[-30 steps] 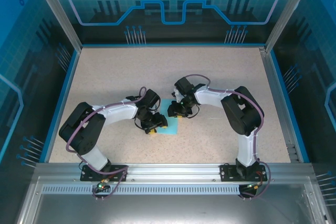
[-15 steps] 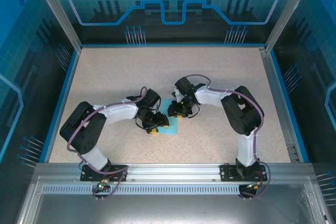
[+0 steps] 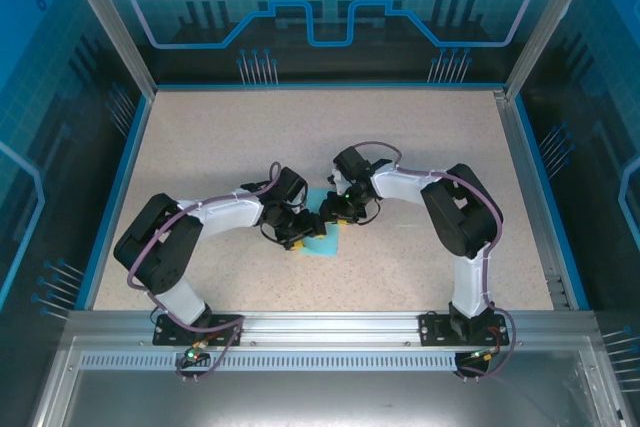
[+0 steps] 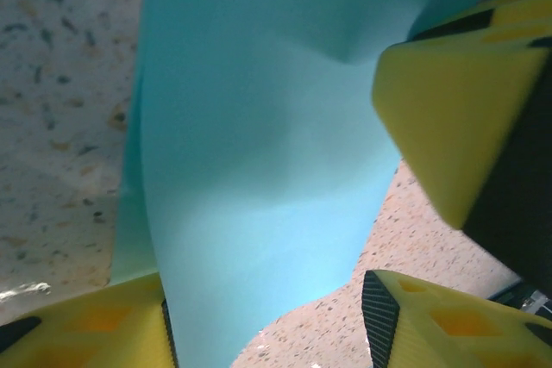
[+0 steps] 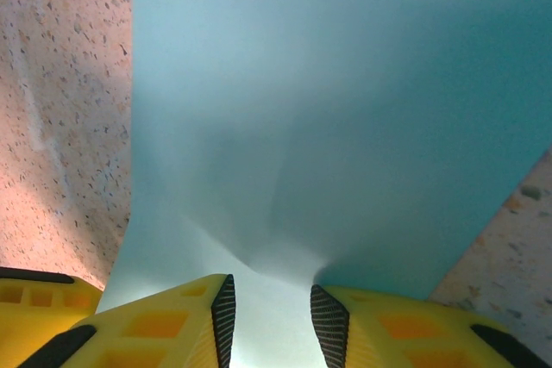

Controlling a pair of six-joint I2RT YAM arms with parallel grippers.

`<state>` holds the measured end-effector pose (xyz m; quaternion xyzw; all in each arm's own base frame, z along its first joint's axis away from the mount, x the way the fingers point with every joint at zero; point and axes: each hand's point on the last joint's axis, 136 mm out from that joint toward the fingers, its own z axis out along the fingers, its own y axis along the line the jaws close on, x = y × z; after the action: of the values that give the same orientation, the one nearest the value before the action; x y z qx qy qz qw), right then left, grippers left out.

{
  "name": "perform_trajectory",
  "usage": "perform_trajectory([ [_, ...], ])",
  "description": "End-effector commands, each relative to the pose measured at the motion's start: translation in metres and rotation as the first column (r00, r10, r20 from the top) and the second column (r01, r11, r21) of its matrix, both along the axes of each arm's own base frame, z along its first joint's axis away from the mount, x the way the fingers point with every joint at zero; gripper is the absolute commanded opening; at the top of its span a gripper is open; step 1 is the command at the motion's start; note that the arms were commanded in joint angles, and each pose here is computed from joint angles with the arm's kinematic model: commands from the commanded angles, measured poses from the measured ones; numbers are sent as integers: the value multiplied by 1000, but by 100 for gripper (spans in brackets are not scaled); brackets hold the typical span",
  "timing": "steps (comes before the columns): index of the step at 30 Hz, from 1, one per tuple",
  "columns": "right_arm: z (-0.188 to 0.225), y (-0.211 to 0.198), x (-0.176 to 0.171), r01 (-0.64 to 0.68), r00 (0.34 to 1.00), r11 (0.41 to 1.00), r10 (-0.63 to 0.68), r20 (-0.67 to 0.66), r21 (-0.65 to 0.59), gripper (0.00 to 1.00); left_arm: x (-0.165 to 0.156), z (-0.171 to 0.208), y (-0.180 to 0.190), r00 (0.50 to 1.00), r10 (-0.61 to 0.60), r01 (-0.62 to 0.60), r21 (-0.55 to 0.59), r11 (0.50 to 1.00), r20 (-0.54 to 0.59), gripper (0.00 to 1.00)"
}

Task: Fold a paper plane with a square sheet of paper (pick it up from the middle)
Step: Fold the triangle a second time at the center of the table.

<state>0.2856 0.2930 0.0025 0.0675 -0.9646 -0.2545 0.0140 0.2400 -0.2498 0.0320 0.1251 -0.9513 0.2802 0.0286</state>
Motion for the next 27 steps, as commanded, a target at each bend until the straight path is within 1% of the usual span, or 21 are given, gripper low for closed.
perform_trajectory([
  [1, -86, -63, -30, 22, 993, 953, -56, -104, -301, 37, 7, 4, -1, 999, 11, -10, -29, 1000, 33, 56],
  [4, -85, -63, -30, 25, 993, 953, -58, -103, -300, 37, 10, 5, -1, 999, 17, -15, -38, 999, 40, 54],
  [6, -83, -61, -29, 29, 993, 957, -60, -100, -290, 36, 7, 4, -1, 1000, 20, -19, -42, 999, 25, 52],
  [10, -67, -46, -21, 38, 995, 976, -56, -80, -213, 34, 1, 5, 2, 1000, 17, -16, -43, 999, 22, 48],
  [14, -30, -23, -4, 46, 999, 996, -47, -15, -79, 31, -1, 9, 4, 999, 12, -10, -46, 999, 33, 41],
  [18, 6, -13, 12, 63, 996, 998, -63, 66, -1, 26, -1, 6, 5, 1000, 12, -11, -37, 999, 29, 33],
  [22, 16, -18, 21, 92, 991, 996, -93, 99, 16, 21, -3, 1, 8, 1000, 13, -12, -22, 1000, 18, 28],
  [27, 2, -23, 23, 103, 992, 994, -101, 79, -30, 18, -3, 2, 7, 1000, 9, -8, -22, 1000, 20, 27],
])
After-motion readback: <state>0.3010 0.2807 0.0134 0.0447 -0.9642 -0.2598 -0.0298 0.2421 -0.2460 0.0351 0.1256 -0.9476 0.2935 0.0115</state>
